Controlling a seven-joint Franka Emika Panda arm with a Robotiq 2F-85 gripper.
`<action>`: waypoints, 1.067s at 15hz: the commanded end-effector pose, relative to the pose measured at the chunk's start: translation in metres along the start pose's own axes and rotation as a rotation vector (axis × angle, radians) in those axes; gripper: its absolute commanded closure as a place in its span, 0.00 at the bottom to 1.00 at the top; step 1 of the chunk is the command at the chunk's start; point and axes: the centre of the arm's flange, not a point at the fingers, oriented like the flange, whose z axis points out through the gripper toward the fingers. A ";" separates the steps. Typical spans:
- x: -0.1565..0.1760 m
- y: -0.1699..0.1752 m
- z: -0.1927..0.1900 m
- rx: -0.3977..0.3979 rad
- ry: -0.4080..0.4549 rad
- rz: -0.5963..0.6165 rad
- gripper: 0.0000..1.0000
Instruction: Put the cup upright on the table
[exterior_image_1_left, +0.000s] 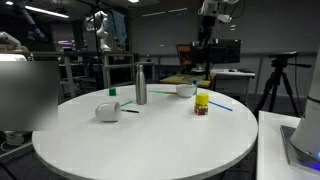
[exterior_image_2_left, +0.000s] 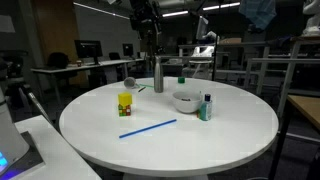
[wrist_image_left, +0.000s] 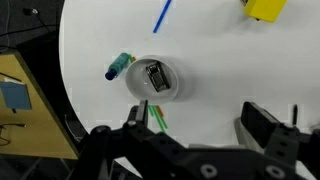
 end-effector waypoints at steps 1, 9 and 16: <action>0.000 0.000 0.000 0.000 0.000 0.000 0.00; 0.003 -0.005 0.013 0.006 0.005 0.053 0.00; 0.030 -0.027 0.054 -0.010 -0.051 0.464 0.00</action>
